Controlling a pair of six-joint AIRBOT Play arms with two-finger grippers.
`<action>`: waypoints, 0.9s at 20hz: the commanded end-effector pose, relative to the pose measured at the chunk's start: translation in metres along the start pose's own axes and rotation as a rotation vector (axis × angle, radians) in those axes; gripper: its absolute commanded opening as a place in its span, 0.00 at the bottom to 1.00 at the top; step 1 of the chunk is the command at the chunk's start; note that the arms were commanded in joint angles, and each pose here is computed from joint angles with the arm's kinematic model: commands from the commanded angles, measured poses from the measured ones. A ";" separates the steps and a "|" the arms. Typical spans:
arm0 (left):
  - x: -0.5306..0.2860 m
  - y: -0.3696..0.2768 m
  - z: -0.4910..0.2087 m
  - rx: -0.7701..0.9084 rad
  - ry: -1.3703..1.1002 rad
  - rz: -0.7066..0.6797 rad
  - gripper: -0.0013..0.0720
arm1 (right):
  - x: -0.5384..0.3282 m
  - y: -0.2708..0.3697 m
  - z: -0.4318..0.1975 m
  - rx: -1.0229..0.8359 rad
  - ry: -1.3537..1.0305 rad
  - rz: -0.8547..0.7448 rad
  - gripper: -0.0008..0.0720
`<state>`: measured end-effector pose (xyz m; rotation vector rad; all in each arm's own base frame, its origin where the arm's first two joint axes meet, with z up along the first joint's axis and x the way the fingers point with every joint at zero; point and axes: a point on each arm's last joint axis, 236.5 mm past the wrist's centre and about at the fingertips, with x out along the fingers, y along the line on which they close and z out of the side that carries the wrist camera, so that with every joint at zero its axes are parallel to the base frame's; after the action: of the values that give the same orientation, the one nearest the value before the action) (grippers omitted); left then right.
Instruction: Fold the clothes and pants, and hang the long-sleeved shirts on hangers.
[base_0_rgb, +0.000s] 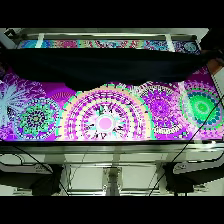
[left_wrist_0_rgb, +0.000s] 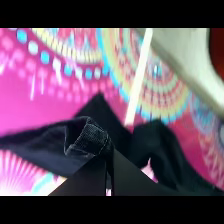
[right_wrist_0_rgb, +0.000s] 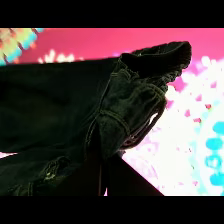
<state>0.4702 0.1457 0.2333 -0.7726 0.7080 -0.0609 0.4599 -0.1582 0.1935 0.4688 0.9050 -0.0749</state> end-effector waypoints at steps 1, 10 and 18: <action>-0.011 0.035 -0.043 0.019 0.187 0.136 0.06 | 0.003 -0.037 -0.048 0.045 0.190 -0.095 0.04; -0.043 0.087 -0.116 -0.006 0.413 0.349 0.06 | 0.017 -0.079 -0.144 0.103 0.479 -0.188 0.04; -0.083 0.192 -0.249 -0.121 0.672 0.730 0.06 | 0.020 -0.132 -0.266 0.228 0.638 -0.299 0.04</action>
<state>0.2674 0.1460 0.0668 -0.6338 1.4807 0.2751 0.2753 -0.1632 0.0164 0.5648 1.5467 -0.2727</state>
